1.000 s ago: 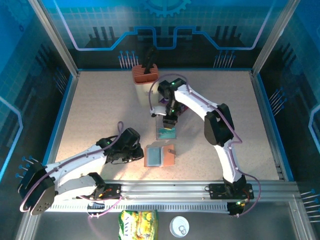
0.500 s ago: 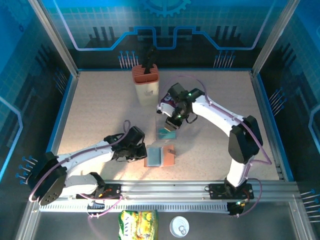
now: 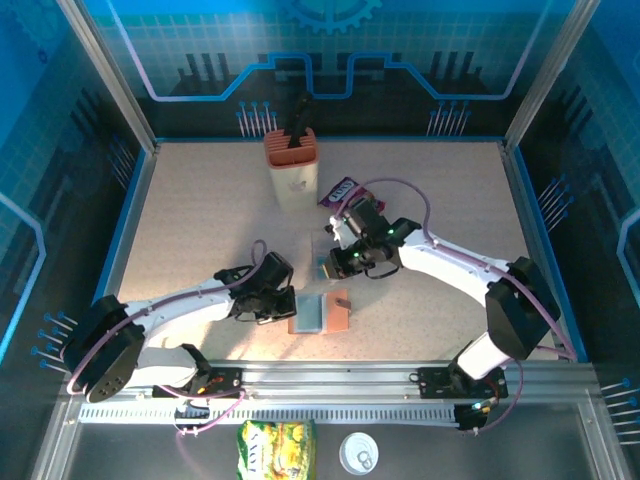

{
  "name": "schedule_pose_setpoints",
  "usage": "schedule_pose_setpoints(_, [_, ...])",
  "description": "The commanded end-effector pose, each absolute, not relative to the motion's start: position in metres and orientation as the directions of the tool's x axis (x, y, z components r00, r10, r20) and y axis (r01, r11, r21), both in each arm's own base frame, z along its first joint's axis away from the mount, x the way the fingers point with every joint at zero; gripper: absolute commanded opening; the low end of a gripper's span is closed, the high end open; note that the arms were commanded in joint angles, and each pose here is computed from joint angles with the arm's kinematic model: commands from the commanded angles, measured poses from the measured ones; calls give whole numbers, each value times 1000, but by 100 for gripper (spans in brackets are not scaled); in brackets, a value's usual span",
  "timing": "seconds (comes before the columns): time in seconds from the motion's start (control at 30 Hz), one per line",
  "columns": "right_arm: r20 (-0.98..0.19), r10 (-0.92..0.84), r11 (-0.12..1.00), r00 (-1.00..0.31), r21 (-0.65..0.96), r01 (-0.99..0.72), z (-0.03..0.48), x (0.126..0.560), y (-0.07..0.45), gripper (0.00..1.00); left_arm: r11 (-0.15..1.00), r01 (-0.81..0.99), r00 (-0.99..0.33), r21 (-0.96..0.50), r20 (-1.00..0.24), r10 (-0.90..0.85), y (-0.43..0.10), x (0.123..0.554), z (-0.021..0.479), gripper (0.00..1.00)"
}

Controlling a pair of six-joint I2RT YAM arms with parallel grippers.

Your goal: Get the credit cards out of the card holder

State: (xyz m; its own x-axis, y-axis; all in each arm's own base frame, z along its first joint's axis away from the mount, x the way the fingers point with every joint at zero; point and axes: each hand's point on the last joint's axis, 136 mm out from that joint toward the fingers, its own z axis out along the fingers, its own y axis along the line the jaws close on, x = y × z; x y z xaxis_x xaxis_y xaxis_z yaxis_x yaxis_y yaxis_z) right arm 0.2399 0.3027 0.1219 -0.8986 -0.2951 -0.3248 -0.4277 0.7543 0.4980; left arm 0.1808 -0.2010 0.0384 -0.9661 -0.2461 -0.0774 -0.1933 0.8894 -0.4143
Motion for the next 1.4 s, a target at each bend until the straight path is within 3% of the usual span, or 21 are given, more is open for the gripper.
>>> schedule_pose_setpoints(0.0, [-270,-218,749,-938,570,-338,130,218,324,14,905,-188,-970,-383,-70,-231,-195,180,33,0])
schedule_pose_setpoints(0.23, [-217,-289,768,-932,529,-361,112,184,351,22,886,-220,-966,-409,-32,-255,-195,177,24,0])
schedule_pose_setpoints(0.5, [-173,-281,777,-944,536,-330,87,180,360,33,877,-238,-965,-416,-2,-263,-197,174,18,0])
schedule_pose_setpoints(0.9, [-86,-268,762,-960,591,-266,59,175,368,37,906,-247,-965,-343,6,-261,-186,170,9,0])
schedule_pose_setpoints(1.37, [-38,-256,809,-966,539,-235,37,170,352,40,916,-238,-968,-323,-1,-252,-183,170,10,0])
